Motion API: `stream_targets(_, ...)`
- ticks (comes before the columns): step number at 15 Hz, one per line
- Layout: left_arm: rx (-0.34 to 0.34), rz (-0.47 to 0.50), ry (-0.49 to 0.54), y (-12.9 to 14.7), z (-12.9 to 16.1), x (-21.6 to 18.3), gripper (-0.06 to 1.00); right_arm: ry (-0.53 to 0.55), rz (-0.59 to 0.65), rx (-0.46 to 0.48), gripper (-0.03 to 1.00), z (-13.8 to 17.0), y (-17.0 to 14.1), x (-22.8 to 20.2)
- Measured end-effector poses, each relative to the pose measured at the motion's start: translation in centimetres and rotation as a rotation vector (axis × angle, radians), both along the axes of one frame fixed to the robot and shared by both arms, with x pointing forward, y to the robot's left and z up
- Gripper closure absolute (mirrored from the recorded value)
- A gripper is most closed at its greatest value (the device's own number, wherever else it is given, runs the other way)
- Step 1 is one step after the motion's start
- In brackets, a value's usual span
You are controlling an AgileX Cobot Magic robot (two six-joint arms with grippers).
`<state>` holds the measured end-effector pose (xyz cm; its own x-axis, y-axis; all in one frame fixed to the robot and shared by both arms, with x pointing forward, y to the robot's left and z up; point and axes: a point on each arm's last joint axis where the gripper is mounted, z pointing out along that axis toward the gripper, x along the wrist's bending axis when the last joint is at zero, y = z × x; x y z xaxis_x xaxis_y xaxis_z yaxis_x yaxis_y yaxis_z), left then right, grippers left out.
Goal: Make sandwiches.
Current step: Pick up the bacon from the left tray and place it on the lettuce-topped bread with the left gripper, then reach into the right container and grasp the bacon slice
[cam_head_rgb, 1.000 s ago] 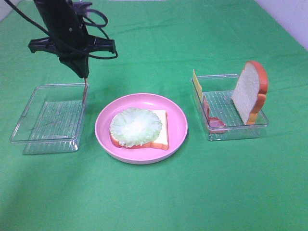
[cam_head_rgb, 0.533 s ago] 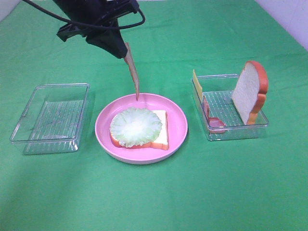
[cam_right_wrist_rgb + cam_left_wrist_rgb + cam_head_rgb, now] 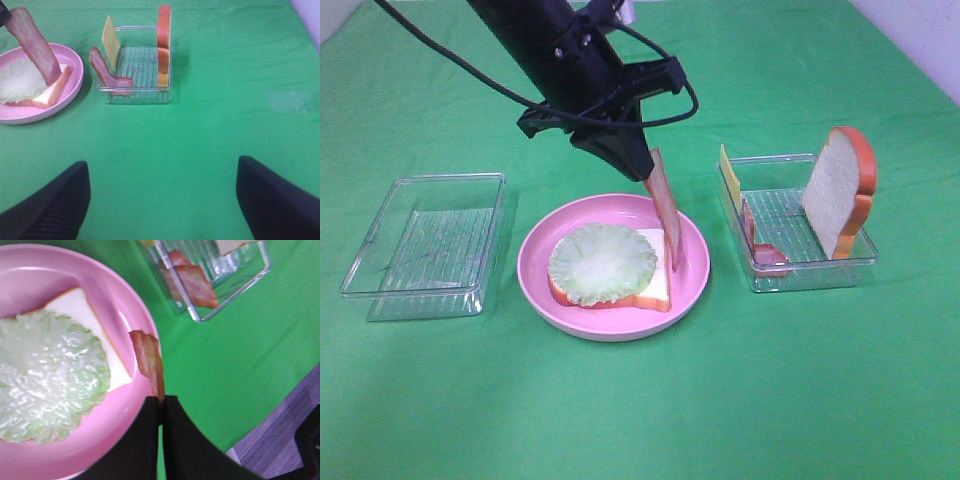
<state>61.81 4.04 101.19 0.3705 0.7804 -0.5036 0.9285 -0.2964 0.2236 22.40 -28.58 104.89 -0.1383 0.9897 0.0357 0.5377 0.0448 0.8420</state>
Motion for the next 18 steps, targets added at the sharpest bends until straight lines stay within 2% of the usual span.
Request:
stream_targets(2, 0.095, -0.013, -0.004, 0.5, -1.6, 0.4, 0.94, 0.0, 0.0, 0.0, 0.21, 0.0, 0.0, 0.0)
stream_targets(3, 0.18, 0.001, -0.002, 1.0, -2.6, 0.7, 0.94, 0.0, 0.0, 0.0, 0.21, 0.0, 0.0, 0.0)
stream_targets(5, 0.258, 0.032, -0.011, 1.6, -3.3, 1.0, 0.94, 0.0, 0.0, 0.0, 0.21, 0.0, 0.0, 0.0)
stream_targets(7, 0.291, 0.038, -0.025, 1.9, -3.3, 1.2, 0.94, 0.0, 0.0, 0.0, 0.21, 0.0, 0.0, 0.0)
stream_targets(10, 0.299, 0.038, -0.017, 1.9, -3.8, 1.2, 0.94, 0.0, 0.0, 0.0, 0.21, 0.0, 0.0, 0.0)
stream_targets(12, 0.314, 0.033, 0.007, 1.8, -5.0, 1.4, 0.83, 0.0, 0.0, 0.0, 0.21, 0.0, 0.0, 0.0)
stream_targets(14, 0.326, 0.025, 0.029, 1.9, -5.3, 1.3, 0.55, 0.0, 0.0, 0.0, 0.21, 0.0, 0.0, 0.0)
stream_targets(15, 0.329, 0.021, 0.036, 1.9, -5.2, 1.2, 0.46, 0.0, 0.0, 0.0, 0.21, 0.0, 0.0, 0.0)
stream_targets(16, 0.336, 0.012, 0.047, 1.9, -4.9, 1.1, 0.33, 0.0, 0.0, 0.0, 0.21, 0.0, 0.0, 0.0)
stream_targets(18, 0.322, 0.017, 0.028, 1.7, -3.8, 1.4, 0.22, 0.0, 0.0, 0.0, 0.21, 0.0, 0.0, 0.0)
